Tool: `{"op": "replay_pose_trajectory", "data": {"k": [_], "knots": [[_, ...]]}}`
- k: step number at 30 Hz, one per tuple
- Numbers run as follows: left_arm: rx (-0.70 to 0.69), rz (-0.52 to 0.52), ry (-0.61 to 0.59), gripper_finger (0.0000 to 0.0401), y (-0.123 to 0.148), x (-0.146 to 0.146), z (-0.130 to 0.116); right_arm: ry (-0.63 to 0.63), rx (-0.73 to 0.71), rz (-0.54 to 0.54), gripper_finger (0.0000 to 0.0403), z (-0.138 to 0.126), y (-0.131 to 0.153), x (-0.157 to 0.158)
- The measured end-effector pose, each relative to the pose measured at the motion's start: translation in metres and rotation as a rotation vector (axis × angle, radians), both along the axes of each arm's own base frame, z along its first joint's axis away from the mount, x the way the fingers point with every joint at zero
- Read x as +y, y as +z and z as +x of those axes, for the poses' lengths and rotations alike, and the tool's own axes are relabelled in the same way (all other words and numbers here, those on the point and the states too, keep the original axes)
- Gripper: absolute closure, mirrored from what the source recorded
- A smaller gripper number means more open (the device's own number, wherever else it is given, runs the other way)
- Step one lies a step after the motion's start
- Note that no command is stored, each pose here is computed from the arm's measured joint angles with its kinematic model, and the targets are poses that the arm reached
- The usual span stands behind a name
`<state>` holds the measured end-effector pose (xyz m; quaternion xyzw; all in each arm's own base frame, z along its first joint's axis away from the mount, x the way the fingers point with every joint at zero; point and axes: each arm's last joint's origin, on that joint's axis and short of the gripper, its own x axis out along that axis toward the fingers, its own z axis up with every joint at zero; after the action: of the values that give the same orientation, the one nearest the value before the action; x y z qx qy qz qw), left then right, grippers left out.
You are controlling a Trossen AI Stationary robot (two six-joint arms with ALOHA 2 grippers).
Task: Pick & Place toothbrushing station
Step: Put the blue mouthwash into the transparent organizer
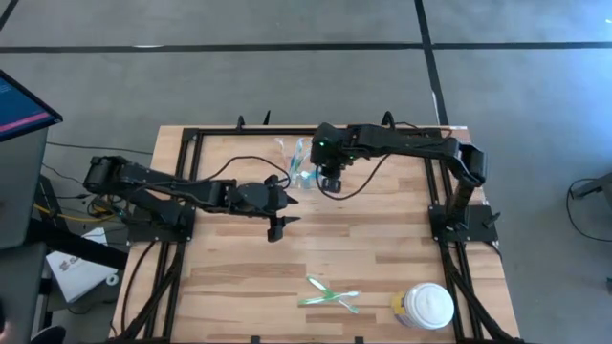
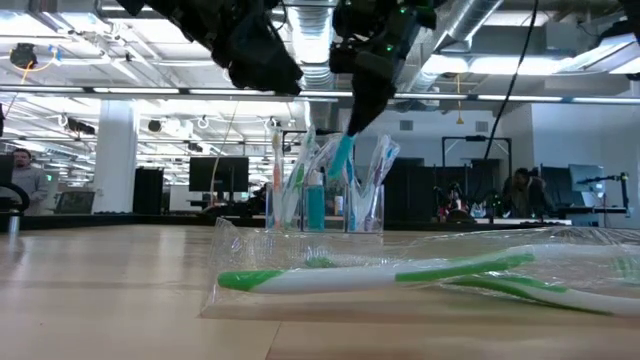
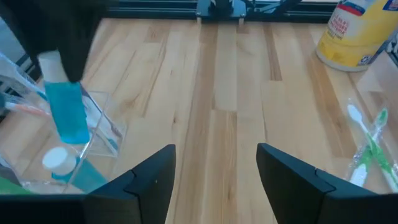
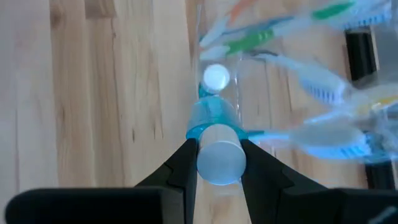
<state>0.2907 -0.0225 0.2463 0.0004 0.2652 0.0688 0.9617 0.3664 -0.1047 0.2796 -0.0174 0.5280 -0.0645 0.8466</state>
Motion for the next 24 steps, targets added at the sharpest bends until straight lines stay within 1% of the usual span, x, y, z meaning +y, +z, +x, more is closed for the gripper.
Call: {"op": "replay_pose_trajectory", "data": {"k": [5,9,15,24], "knots": [[0.024,0.000,0.003,0.0183,-0.0090,0.0008,-0.0032,0.023,0.020,-0.003,0.0317,0.0107,0.0041,-0.0040],[0.018,0.000,0.003,0.0183,-0.0088,0.0007,-0.0031,0.025,0.022,-0.006,0.0317,0.0101,0.0060,-0.0053],[0.006,0.000,0.001,0.0183,-0.0078,0.0006,-0.0024,0.009,0.067,0.010,0.0317,0.0036,0.0055,-0.0084],[0.002,0.000,0.000,0.0183,-0.0074,0.0006,-0.0022,0.009,0.060,0.008,0.0317,0.0042,0.0059,-0.0085]]}}
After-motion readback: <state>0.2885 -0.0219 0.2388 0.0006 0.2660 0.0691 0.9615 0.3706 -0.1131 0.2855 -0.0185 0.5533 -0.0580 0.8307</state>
